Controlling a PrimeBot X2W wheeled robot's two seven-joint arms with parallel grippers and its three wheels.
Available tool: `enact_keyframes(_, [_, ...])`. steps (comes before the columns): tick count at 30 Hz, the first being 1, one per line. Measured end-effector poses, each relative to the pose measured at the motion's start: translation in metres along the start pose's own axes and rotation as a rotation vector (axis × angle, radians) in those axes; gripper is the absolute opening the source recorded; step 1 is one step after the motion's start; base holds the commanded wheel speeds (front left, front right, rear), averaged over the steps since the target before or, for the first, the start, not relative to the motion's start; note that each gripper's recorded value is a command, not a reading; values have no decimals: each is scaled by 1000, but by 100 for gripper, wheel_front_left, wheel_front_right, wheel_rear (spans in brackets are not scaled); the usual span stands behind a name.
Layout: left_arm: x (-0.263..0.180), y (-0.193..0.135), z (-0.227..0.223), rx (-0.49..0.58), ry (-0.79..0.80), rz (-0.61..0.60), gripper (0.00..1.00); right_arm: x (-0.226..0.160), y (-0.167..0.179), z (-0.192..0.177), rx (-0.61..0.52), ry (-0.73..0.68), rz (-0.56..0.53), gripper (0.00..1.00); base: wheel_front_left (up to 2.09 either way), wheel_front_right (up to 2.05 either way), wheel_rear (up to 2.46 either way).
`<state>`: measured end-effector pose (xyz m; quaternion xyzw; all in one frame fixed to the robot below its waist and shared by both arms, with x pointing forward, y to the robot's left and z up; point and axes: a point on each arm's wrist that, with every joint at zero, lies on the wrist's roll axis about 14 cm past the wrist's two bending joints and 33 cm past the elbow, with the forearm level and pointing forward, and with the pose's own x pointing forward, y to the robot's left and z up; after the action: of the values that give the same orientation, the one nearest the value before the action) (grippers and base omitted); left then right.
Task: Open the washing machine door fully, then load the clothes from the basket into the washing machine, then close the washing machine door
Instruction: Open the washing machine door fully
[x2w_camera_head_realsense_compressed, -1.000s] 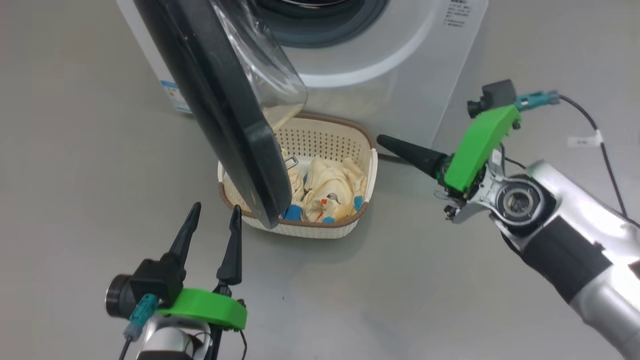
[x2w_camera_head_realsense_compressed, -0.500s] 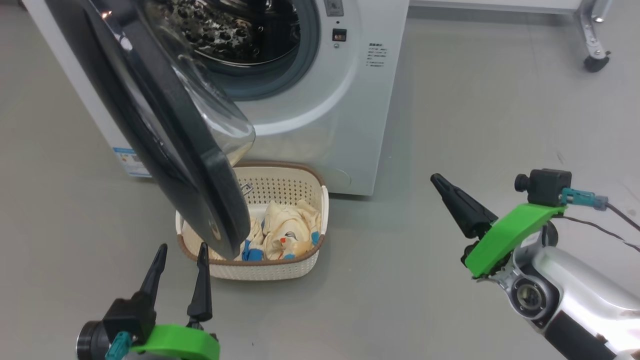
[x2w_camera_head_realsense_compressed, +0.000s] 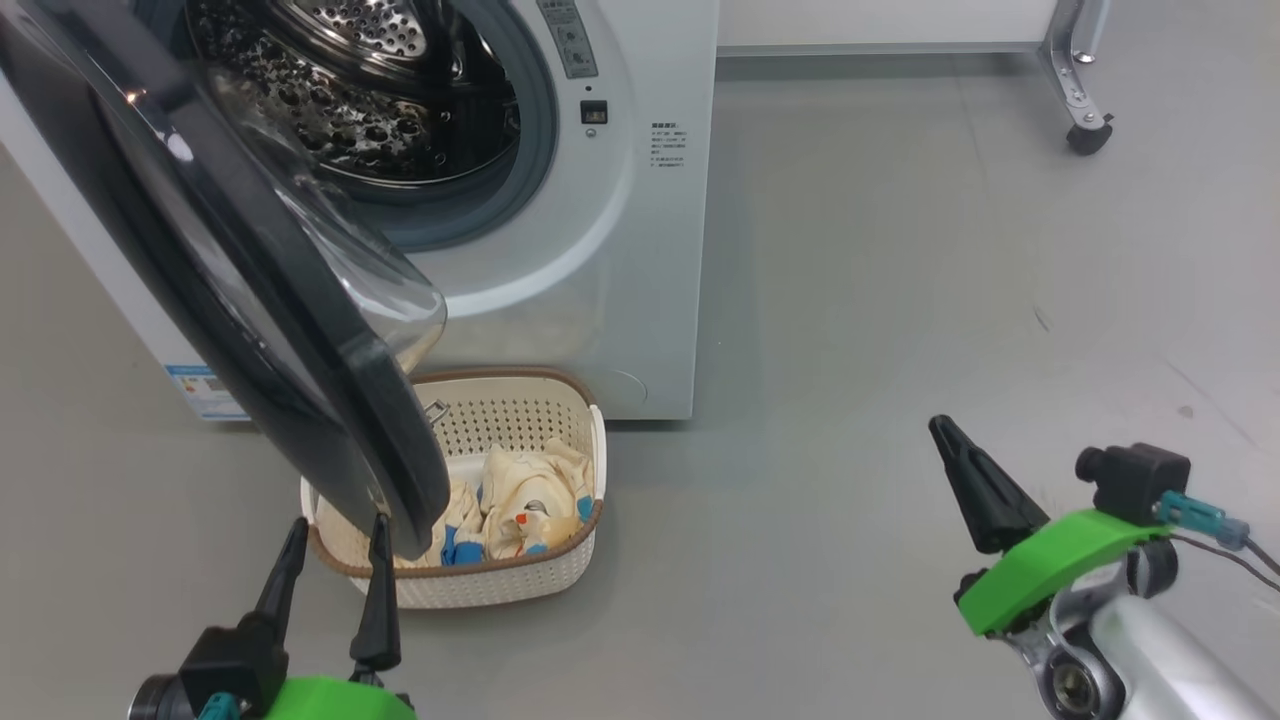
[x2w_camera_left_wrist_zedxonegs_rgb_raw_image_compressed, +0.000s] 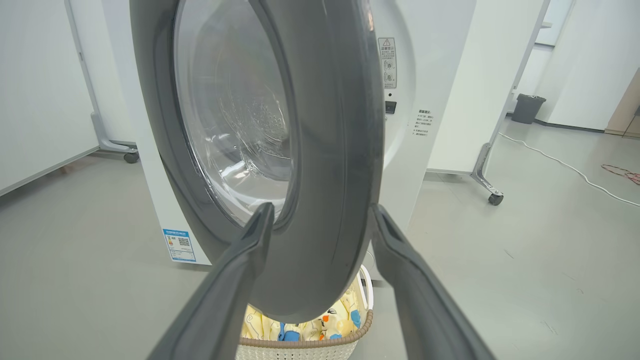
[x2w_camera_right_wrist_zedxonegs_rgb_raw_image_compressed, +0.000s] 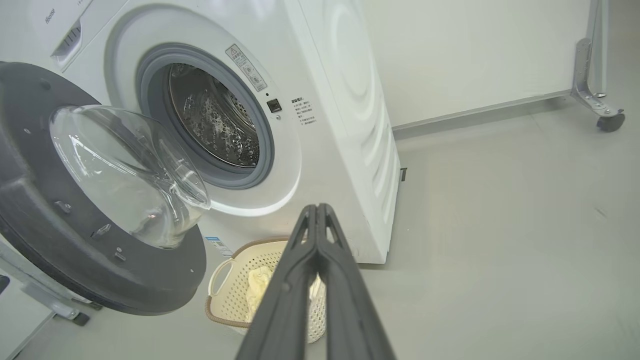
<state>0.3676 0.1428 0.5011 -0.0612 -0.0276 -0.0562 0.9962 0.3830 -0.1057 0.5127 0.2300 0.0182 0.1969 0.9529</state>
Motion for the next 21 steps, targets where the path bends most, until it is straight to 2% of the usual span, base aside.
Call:
enact_keyframes(6, [-2, -1, -2, 6, 7, -7, 100, -15, -20, 0, -143, -28, -91, 0, 0, 0, 0])
enact_keyframes(7, [-2, -1, -3, 5, 10, -7, 100, -17, -22, 0, -160, -33, -104, 2, 0, 0, 0])
enact_keyframes(9, [-2, 0, -3, 5, 10, -7, 100, -20, -29, 3, -196, -45, -136, 100, 0, 0, 0])
enact_keyframes(21, [2, -3, -5, 4, 15, -15, 100, -24, -28, 4, -258, -61, -167, 100, 0, 0, 0])
